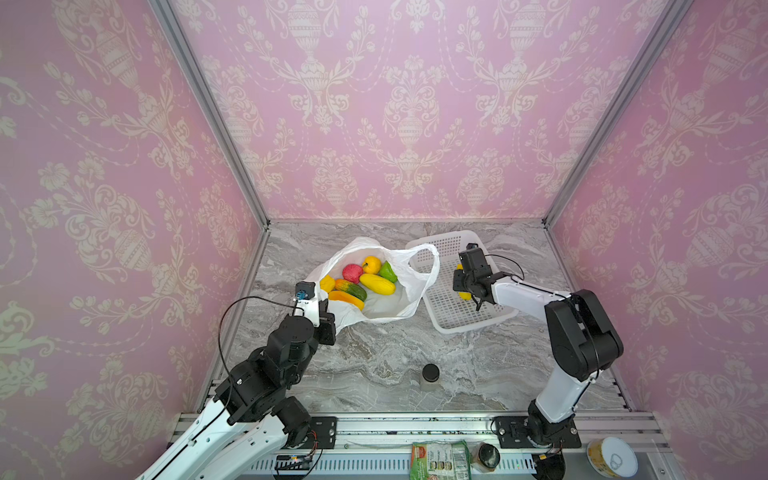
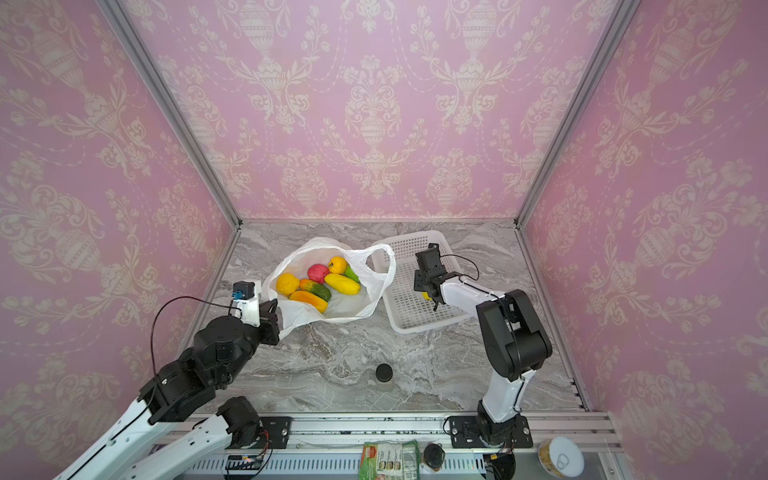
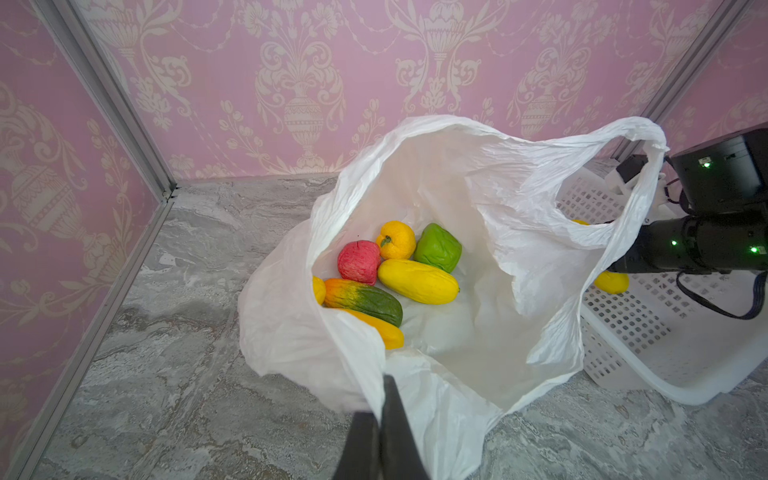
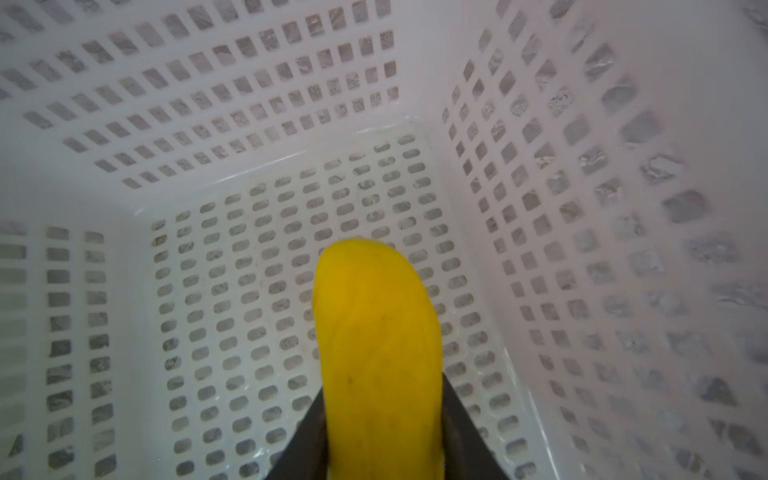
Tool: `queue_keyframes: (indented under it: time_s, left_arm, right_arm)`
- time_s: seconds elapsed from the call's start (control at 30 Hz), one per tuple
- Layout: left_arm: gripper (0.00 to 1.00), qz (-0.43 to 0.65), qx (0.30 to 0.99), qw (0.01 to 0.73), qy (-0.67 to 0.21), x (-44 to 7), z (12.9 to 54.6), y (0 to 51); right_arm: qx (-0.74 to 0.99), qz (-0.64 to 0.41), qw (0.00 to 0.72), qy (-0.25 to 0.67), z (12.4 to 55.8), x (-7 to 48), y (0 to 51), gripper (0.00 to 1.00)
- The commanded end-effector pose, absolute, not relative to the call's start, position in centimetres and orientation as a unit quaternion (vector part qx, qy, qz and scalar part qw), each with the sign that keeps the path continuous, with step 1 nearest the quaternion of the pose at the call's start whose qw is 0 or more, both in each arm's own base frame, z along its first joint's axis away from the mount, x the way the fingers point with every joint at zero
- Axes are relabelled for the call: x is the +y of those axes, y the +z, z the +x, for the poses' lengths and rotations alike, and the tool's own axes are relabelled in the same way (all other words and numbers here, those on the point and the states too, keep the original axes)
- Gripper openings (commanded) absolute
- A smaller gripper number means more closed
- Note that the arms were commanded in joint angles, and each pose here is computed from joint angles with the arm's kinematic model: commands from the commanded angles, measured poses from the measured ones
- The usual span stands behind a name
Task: Untie the knot of the plastic bag and take out the fruit
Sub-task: 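Carry the yellow fruit over the white basket and release it, then move the right gripper back over the bag and lower it inside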
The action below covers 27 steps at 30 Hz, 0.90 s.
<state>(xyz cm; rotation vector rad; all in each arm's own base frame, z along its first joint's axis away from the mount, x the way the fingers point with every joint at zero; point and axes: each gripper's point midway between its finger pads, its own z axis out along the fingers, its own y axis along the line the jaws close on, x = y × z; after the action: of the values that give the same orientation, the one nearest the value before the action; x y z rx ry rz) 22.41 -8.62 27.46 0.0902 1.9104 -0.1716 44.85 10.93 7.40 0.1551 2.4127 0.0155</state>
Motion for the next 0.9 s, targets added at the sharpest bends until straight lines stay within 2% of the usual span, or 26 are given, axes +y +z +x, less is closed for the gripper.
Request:
queue_keyframes:
  time_s: [0.0, 0.13, 0.27, 0.37, 0.57, 0.87]
  left_arm:
    - [0.0, 0.039, 0.816, 0.575, -0.051, -7.8, 22.4, 27.4]
    - [0.0, 0.035, 0.813, 0.579, -0.047, -7.6, 22.5, 27.8]
    - [0.0, 0.019, 0.808, 0.585, -0.071, -7.6, 22.1, 28.5]
    - [0.0, -0.006, 0.803, 0.59, -0.083, -6.9, 21.6, 29.2]
    - [0.0, -0.014, 0.812, 0.574, -0.109, -7.9, 21.9, 29.5]
    - [0.0, 0.002, 0.81, 0.563, -0.163, -10.2, 22.0, 30.0]
  right_arm:
    - [0.937, 0.058, 0.346, -0.005, 46.5, 10.2, 8.3, 0.4]
    - [0.938, 0.061, 0.341, -0.003, 46.8, 9.8, 7.9, 0.5]
    - [0.935, 0.055, 0.35, 0.019, 46.5, 10.4, 8.7, 0.75]
    - [0.933, 0.057, 0.355, 0.027, 45.2, 10.2, 9.3, 0.85]
    - [0.911, 0.064, 0.401, 0.076, 42.2, 10.5, 13.3, 0.89]
    - [0.842, 0.01, 0.523, 0.132, 36.1, 13.2, 24.5, 0.92]
